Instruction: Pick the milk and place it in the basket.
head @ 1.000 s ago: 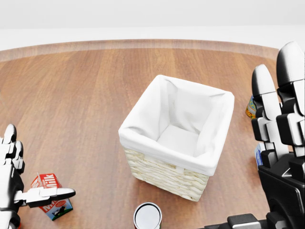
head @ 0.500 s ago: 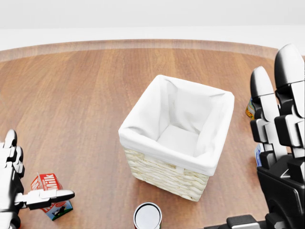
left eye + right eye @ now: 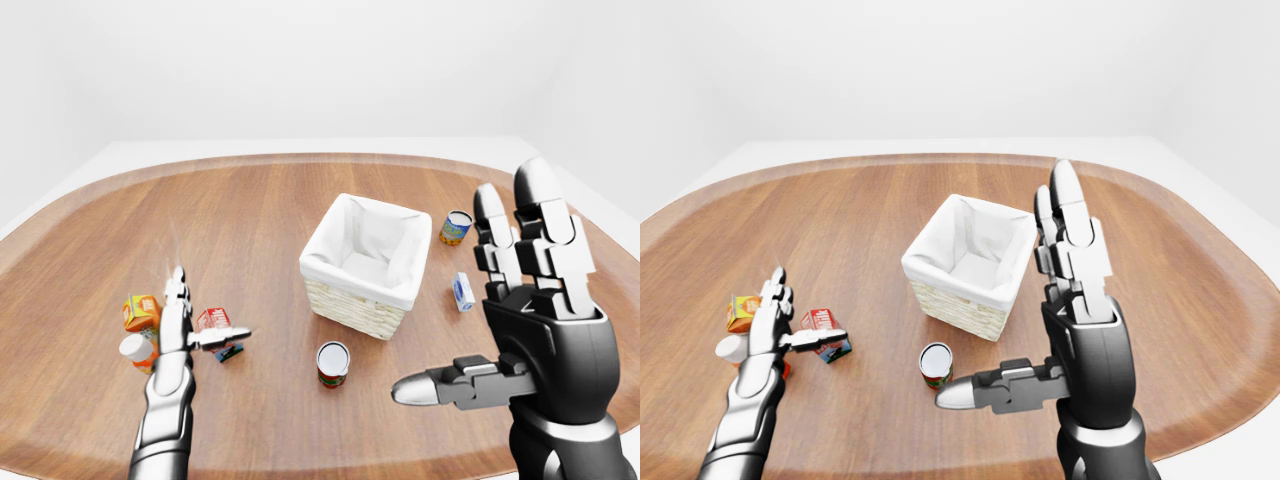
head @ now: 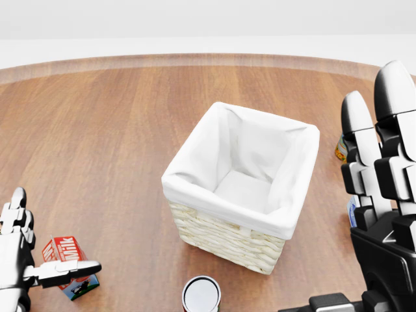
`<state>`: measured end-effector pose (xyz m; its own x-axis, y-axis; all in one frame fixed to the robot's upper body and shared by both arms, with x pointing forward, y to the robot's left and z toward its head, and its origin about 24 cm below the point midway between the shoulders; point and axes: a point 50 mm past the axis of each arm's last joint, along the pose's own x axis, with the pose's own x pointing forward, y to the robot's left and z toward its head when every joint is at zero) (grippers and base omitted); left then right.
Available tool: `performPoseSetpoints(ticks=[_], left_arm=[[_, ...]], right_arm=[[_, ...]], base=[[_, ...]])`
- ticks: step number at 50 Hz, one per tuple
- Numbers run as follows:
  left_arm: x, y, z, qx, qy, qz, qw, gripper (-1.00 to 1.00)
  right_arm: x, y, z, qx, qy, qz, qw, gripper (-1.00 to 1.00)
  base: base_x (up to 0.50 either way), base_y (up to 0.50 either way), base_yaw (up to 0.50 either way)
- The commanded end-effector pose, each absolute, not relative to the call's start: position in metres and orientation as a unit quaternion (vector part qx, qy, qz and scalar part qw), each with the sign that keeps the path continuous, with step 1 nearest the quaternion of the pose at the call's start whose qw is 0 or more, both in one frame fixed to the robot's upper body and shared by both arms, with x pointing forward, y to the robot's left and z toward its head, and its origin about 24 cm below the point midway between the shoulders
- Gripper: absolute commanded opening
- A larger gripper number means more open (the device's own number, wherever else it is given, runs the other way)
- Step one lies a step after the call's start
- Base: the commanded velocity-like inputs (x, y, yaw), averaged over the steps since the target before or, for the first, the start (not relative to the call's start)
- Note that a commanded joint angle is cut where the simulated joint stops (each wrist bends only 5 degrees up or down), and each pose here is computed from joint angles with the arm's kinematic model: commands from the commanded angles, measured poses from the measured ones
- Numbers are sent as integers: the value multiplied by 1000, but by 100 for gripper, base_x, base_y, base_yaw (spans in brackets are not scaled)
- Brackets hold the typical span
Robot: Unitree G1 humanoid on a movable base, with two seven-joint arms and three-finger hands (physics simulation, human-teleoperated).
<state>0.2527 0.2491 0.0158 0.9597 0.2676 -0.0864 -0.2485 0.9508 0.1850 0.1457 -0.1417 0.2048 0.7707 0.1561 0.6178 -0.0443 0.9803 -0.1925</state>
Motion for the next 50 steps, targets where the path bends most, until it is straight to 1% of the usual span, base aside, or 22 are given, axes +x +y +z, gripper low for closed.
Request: performPoseSetpoints(ticks=[1, 10, 19, 43, 45, 46, 48, 50], left_arm=[[255, 252, 5, 83, 81, 136, 984, 100], [258, 257, -10, 80, 121, 144, 979, 100], [258, 259, -18, 76, 141, 147, 976, 100], [257, 268, -51, 62, 240, 162, 955, 100], [258, 265, -52, 35, 238, 147, 960, 100], [258, 266, -51, 39, 236, 149, 960, 100], [259, 264, -49, 20, 229, 138, 963, 100], [259, 267, -50, 27, 235, 148, 960, 100]], right_arm=[[146, -142, 205, -83, -335, 53, 937, 100], [146, -142, 205, -83, -336, 54, 937, 100], [146, -142, 205, -84, -335, 53, 937, 100], [146, -142, 204, -83, -333, 53, 938, 100], [146, -142, 204, -83, -333, 54, 938, 100], [146, -142, 205, -83, -334, 53, 938, 100], [146, -142, 205, -82, -334, 54, 937, 100], [146, -141, 205, -82, -334, 54, 938, 100]], base=[[0, 0, 0], [0, 0, 0], [0, 0, 0], [0, 0, 0], [0, 0, 0], [0, 0, 0], [0, 0, 0], [0, 0, 0]])
